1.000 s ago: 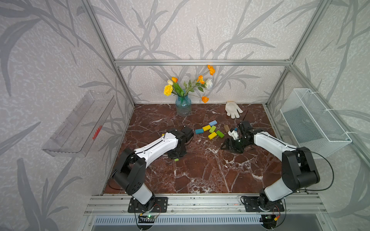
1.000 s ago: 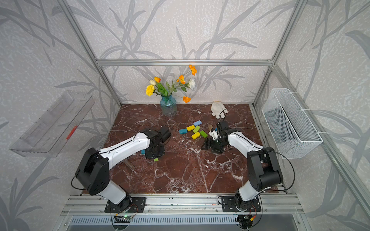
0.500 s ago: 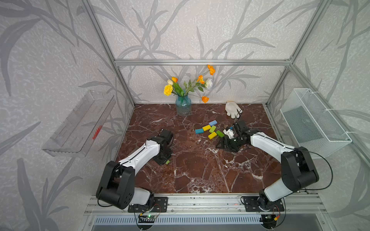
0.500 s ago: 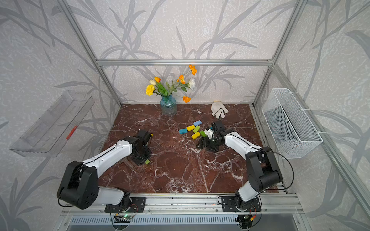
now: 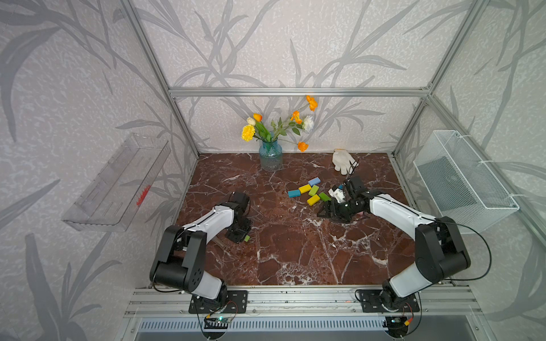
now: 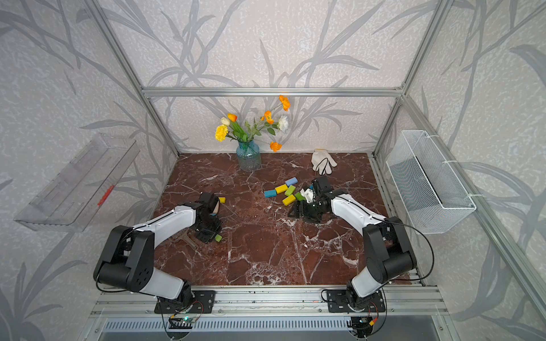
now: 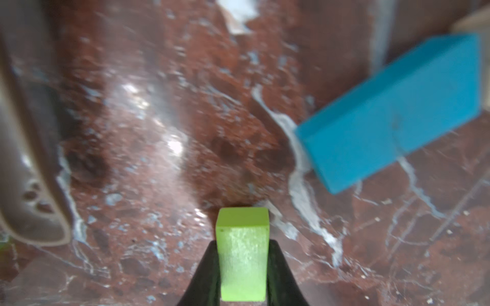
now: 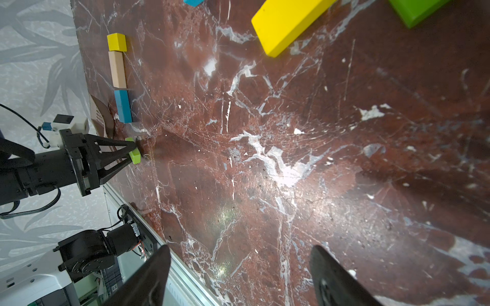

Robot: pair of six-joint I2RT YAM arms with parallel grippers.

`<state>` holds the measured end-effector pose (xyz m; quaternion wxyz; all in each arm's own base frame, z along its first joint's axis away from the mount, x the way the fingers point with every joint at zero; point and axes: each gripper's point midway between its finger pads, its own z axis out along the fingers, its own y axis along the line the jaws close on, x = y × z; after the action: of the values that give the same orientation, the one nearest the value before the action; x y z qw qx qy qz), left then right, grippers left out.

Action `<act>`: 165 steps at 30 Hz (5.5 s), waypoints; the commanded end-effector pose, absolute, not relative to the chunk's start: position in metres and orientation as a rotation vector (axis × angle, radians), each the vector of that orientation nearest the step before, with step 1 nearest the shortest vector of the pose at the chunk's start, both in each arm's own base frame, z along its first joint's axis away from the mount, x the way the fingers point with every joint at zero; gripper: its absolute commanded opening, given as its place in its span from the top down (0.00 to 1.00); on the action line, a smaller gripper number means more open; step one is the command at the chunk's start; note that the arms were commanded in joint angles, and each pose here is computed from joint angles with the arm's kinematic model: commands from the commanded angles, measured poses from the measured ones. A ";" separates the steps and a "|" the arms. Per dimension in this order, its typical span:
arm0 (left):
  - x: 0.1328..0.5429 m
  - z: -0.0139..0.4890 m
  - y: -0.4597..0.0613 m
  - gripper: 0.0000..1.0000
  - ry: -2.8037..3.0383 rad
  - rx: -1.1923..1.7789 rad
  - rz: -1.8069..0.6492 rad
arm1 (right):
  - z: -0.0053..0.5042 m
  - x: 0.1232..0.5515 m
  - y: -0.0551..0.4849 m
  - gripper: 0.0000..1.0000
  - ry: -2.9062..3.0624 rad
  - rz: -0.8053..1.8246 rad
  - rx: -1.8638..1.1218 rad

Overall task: Assemble the letter c with building blocks
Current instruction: Place the building block at the center of the board, then adjust the building block at the center of the board.

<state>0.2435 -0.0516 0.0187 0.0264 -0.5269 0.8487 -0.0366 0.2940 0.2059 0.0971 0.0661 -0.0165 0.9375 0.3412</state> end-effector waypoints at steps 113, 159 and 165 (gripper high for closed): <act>0.251 0.011 -0.021 0.95 2.651 -1.625 -0.142 | 0.081 0.277 0.204 0.18 2.867 1.064 -0.043; 0.242 0.076 -0.057 0.95 2.737 -1.326 -0.120 | 0.083 0.273 0.208 0.19 2.867 1.086 -0.094; 0.259 0.069 -0.081 0.97 2.801 -1.193 -0.105 | 0.085 0.272 0.208 0.19 2.869 1.084 -0.107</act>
<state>0.2523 -0.0785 0.0674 0.0418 -0.4110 0.9093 -0.0490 0.2715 0.2036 0.0755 0.0331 -0.0203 0.9371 0.3468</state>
